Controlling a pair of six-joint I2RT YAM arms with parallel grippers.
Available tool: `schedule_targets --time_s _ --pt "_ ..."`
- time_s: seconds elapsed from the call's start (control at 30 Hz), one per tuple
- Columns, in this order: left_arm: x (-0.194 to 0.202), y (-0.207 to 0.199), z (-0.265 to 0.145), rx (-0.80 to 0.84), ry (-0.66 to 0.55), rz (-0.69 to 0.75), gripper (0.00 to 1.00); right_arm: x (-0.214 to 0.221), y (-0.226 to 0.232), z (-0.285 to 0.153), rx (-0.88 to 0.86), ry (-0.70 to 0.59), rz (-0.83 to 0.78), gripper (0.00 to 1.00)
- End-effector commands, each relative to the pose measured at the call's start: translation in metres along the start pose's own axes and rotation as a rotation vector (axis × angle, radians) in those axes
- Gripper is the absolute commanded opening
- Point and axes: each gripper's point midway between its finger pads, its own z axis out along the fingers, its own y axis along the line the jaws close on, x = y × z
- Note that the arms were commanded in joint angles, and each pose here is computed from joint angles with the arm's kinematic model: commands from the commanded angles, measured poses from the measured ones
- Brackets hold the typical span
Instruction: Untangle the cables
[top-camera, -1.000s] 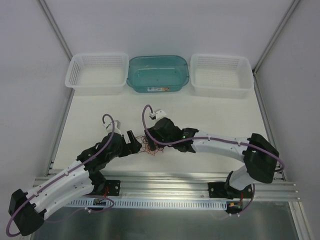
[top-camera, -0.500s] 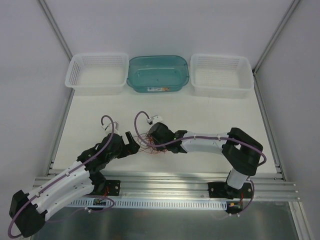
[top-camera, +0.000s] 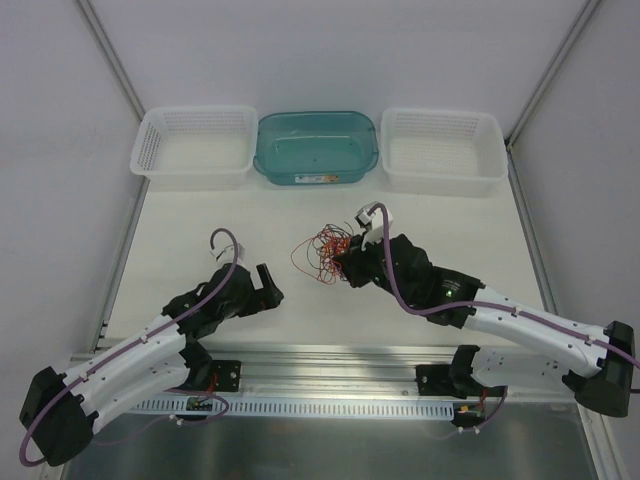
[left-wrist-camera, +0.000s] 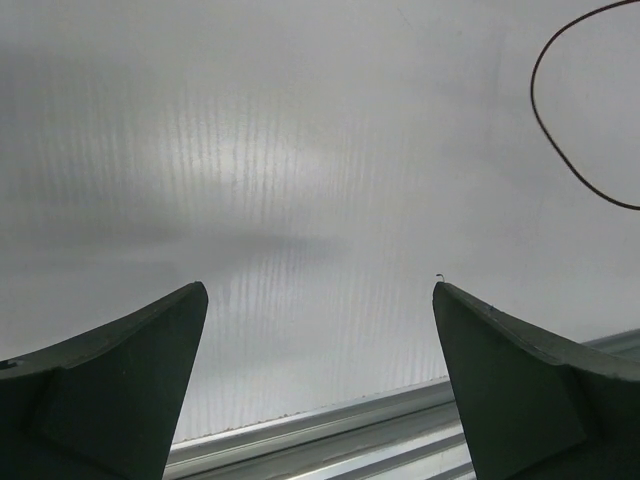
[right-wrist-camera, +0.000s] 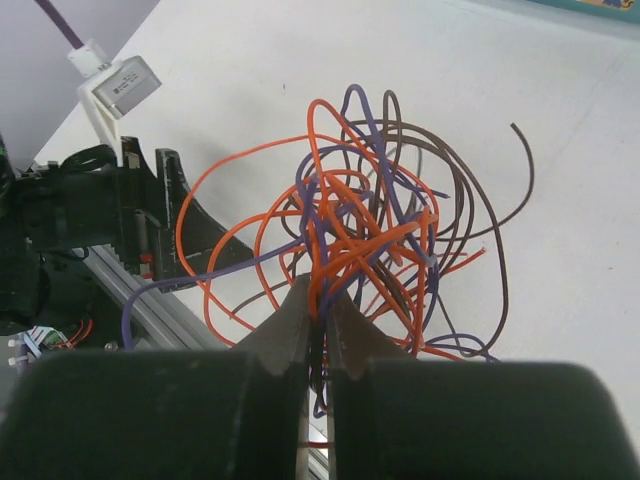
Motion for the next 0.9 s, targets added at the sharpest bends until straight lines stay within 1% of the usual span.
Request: schedule_targets --time_s 0.0,0.03,0.07,0.1,0.2,0.27,0.3,0.47,0.5,0.6,0.7,0.77,0.87 --pt "-0.014 -0.033 -0.003 0.119 -0.006 0.003 0.97 0.004 -0.003 -0.009 -0.011 -0.003 -0.027 0.01" --pt "-0.012 -0.037 -0.001 0.139 0.006 0.013 0.97 0.002 -0.003 -0.012 -0.017 -0.013 -0.022 0.01" --pt "-0.017 -0.049 -0.001 0.192 -0.012 0.012 0.96 0.001 -0.003 -0.013 -0.021 -0.017 -0.022 0.01" --pt "-0.014 -0.059 -0.002 0.243 0.007 0.018 0.96 0.000 -0.003 -0.014 -0.022 -0.020 -0.019 0.01" --pt "-0.019 -0.081 -0.002 0.362 -0.022 0.024 0.96 0.000 -0.003 -0.015 -0.023 -0.019 -0.016 0.01" --pt "-0.019 -0.088 -0.002 0.403 -0.021 -0.011 0.96 0.001 0.000 -0.015 -0.032 -0.019 0.002 0.01" --pt "-0.027 -0.099 -0.004 0.451 -0.053 -0.032 0.96 0.001 0.000 -0.014 -0.033 -0.021 0.010 0.01" --pt "-0.033 -0.114 -0.001 0.519 -0.061 -0.184 0.91 -0.004 0.010 -0.014 -0.078 -0.033 0.043 0.01" --pt "-0.034 -0.118 0.000 0.527 -0.051 -0.219 0.91 -0.004 0.012 -0.014 -0.082 -0.036 0.048 0.01" --pt "-0.030 -0.124 0.011 0.511 -0.001 -0.252 0.90 -0.005 0.014 -0.013 -0.091 -0.040 0.053 0.01" --pt "-0.030 -0.143 0.007 0.597 0.026 -0.245 0.87 -0.007 0.013 -0.013 -0.088 -0.049 0.065 0.01" --pt "-0.024 -0.147 0.010 0.612 0.052 -0.230 0.86 -0.007 0.011 -0.012 -0.075 -0.047 0.069 0.01" --pt "-0.014 -0.151 0.011 0.654 0.042 -0.118 0.88 -0.010 0.011 -0.014 -0.068 -0.047 0.070 0.01"
